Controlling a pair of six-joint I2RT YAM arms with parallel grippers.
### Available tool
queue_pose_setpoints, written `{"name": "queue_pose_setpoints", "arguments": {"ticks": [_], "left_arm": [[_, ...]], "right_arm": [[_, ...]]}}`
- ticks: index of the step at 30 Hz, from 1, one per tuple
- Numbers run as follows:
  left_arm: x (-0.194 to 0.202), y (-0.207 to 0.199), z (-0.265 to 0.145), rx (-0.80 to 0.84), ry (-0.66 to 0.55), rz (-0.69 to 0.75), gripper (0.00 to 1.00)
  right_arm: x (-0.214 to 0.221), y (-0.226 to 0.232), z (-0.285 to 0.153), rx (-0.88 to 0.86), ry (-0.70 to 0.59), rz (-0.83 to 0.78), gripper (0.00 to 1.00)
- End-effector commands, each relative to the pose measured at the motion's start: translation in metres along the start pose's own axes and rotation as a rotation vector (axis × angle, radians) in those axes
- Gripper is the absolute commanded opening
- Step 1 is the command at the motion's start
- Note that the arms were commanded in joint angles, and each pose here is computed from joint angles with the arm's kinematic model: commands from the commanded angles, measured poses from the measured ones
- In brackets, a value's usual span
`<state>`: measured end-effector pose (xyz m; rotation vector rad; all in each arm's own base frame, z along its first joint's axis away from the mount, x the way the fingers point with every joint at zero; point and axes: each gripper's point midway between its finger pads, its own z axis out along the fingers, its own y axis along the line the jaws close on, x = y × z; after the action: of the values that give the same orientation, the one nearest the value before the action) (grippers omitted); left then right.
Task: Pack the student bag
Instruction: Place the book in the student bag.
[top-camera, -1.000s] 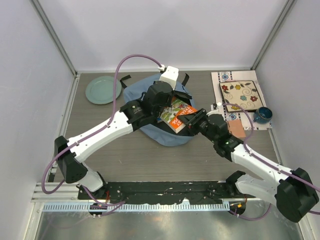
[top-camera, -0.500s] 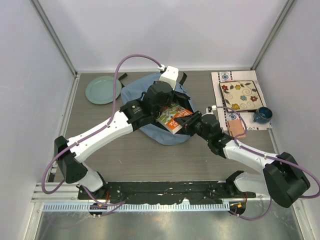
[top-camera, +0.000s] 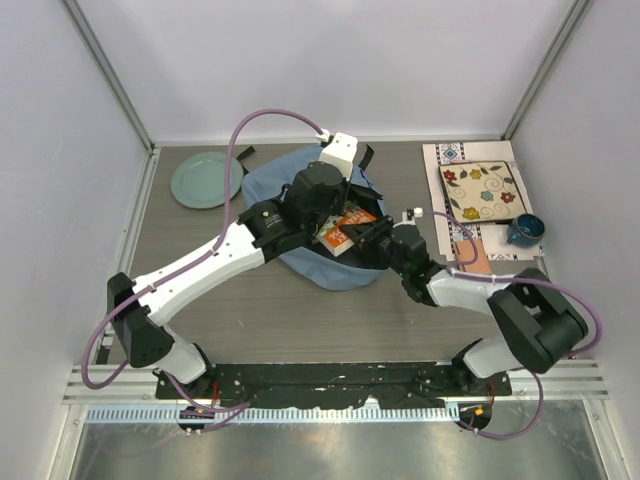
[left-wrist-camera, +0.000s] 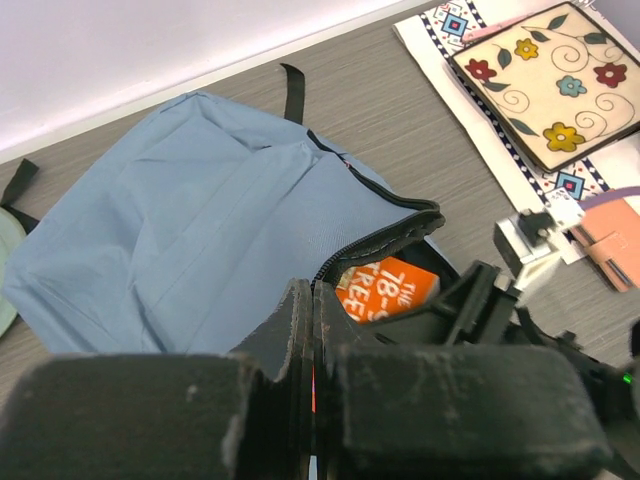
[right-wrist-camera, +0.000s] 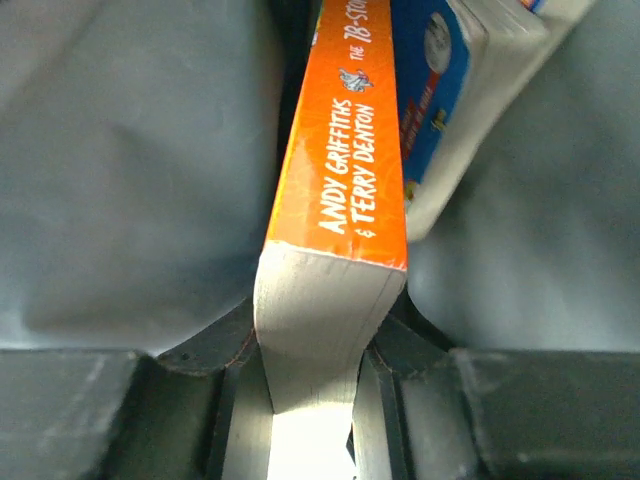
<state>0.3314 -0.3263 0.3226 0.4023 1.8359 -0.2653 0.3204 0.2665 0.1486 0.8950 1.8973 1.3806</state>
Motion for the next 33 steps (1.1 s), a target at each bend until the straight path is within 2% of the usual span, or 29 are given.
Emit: {"name": "queue_pose_setpoints", "arguments": {"ticks": [1,3,4,5,7,8,10,13,16,17,20,21,24,30,33], "left_arm": [[-0.052,-0.006,-0.029,0.089,-0.142,-0.104,0.0],[-0.051,-0.009,-0.032,0.109,-0.128,-0.108,0.0],[-0.051,-0.013,-0.034,0.135,-0.122,-0.11,0.0],[-0.048,-0.014,-0.034,0.145,-0.112,-0.093,0.0],[-0.045,-0.012,-0.034,0.129,-0.098,-0.083,0.0],[-0.044,-0.013,-0.033,0.135,-0.1,-0.078,0.0],[-0.037,-0.015,-0.03,0.143,-0.084,-0.07,0.0],[-0.025,-0.018,-0.028,0.153,-0.045,-0.066,0.0],[-0.017,-0.018,-0.027,0.153,-0.036,-0.071,0.0],[-0.014,-0.018,-0.026,0.149,-0.03,-0.069,0.0],[-0.008,-0.016,-0.025,0.139,-0.02,-0.065,0.0],[-0.006,-0.017,-0.023,0.137,-0.016,-0.065,0.0],[-0.002,-0.017,-0.021,0.134,-0.008,-0.062,0.0],[0.002,-0.015,-0.021,0.124,-0.005,-0.057,0.0],[0.003,-0.013,-0.022,0.123,-0.006,-0.059,0.0]], "right_arm": [[-0.023,0.079,0.018,-0.238,-0.116,0.02,0.01],[-0.027,0.083,0.029,-0.228,-0.137,0.008,0.04],[-0.024,0.069,0.041,-0.179,-0.132,-0.008,0.06],[-0.023,0.079,0.049,-0.185,-0.131,-0.017,0.08],[-0.02,0.06,0.066,-0.099,-0.155,-0.044,0.13],[-0.016,0.034,0.08,-0.045,-0.141,-0.036,0.15],[-0.009,0.033,0.09,-0.086,-0.097,-0.019,0.15],[-0.002,-0.001,0.101,0.004,-0.065,-0.072,0.2],[-0.001,-0.024,0.089,0.076,-0.057,-0.13,0.41],[-0.003,-0.03,0.085,0.094,-0.063,-0.147,0.52],[-0.004,-0.039,0.066,0.147,-0.057,-0.212,0.69],[-0.005,-0.038,0.059,0.16,-0.055,-0.225,0.72],[-0.004,-0.041,0.047,0.184,-0.042,-0.254,0.76],[0.0,-0.059,0.031,0.243,-0.01,-0.272,0.77],[0.0,-0.06,0.027,0.238,-0.008,-0.264,0.7]]}}
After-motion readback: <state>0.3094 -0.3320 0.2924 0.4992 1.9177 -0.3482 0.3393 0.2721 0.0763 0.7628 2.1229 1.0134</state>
